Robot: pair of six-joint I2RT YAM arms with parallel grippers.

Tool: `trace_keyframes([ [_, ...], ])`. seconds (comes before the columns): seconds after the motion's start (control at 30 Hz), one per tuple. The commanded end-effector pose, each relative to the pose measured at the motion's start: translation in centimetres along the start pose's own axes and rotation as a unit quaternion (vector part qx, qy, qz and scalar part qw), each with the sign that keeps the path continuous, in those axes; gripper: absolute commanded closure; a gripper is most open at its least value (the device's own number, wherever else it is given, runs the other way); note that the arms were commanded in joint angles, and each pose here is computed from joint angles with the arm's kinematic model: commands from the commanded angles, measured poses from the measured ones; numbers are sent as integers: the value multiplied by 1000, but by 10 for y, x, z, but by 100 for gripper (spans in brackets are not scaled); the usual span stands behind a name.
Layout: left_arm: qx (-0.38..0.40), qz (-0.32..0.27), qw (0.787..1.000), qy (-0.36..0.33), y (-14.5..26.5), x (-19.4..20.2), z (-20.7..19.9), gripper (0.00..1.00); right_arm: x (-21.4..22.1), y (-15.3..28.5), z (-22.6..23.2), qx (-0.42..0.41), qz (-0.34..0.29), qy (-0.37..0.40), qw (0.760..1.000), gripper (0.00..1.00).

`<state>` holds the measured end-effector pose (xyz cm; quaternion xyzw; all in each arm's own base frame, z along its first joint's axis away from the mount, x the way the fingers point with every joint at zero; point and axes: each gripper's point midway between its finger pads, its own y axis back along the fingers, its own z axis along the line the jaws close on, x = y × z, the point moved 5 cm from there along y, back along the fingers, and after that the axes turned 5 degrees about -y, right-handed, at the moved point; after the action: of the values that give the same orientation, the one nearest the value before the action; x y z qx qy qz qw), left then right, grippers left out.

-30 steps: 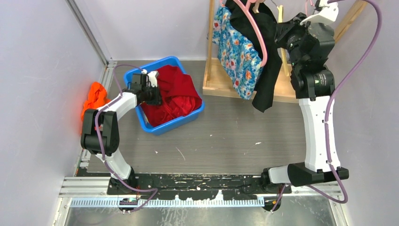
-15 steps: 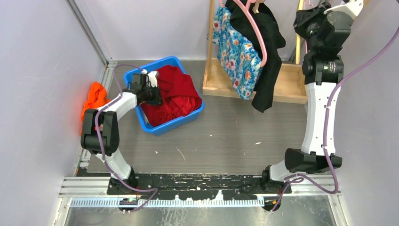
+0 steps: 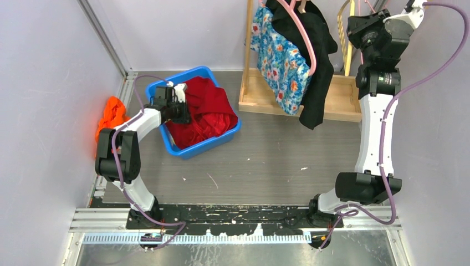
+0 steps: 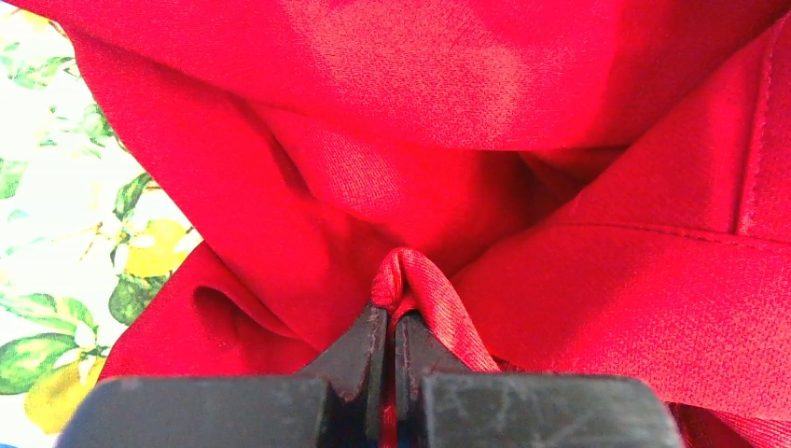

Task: Remove the skirt from the hanger
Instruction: Place the hanger at the clothesline, then pick up the hanger from the clothesline.

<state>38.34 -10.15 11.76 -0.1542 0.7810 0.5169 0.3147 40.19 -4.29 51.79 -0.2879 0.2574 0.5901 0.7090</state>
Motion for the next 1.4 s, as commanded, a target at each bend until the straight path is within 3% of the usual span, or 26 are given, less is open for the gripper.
trace_keyframes([
  [0.0, 3, -10, 1000, -9, 3, -12, 0, 99, -6, 1, -11, 11, -34, -9, 999, 100],
  [0.07, 3, -7, 1000, -9, 2, -11, 0, 100, -2, 4, -16, 19, -29, -2, 999, 94],
  [0.17, 4, -5, 1000, -8, 1, -11, 0, 99, -4, 8, -19, 28, -32, 18, 999, 68],
  [0.27, 5, -6, 1000, -6, 0, -12, 0, 99, -10, 16, -17, 28, -41, 44, 998, 58],
  [0.53, -6, 4, 1000, -3, -4, -9, 4, 89, -22, 34, -12, 38, -60, 89, 993, 49],
  [0.8, -15, 0, 1000, 0, -3, -10, 5, 80, -35, 69, 20, 14, -87, 169, 982, 42],
  [0.97, -22, -5, 1000, 2, 0, -9, 6, 61, -23, 86, 47, -44, -68, 198, 977, 41],
  [1.03, -28, -12, 1000, 0, 3, -12, 6, 37, -11, 82, 54, -70, -42, 206, 975, 38],
  [1.17, -42, -20, 999, -6, 11, -23, 6, 9, 8, 66, 61, -97, -9, 225, 970, 36],
  [1.37, -72, -31, 997, -18, 26, -41, 5, 1, 26, 32, 63, -105, 19, 223, 969, 38],
])
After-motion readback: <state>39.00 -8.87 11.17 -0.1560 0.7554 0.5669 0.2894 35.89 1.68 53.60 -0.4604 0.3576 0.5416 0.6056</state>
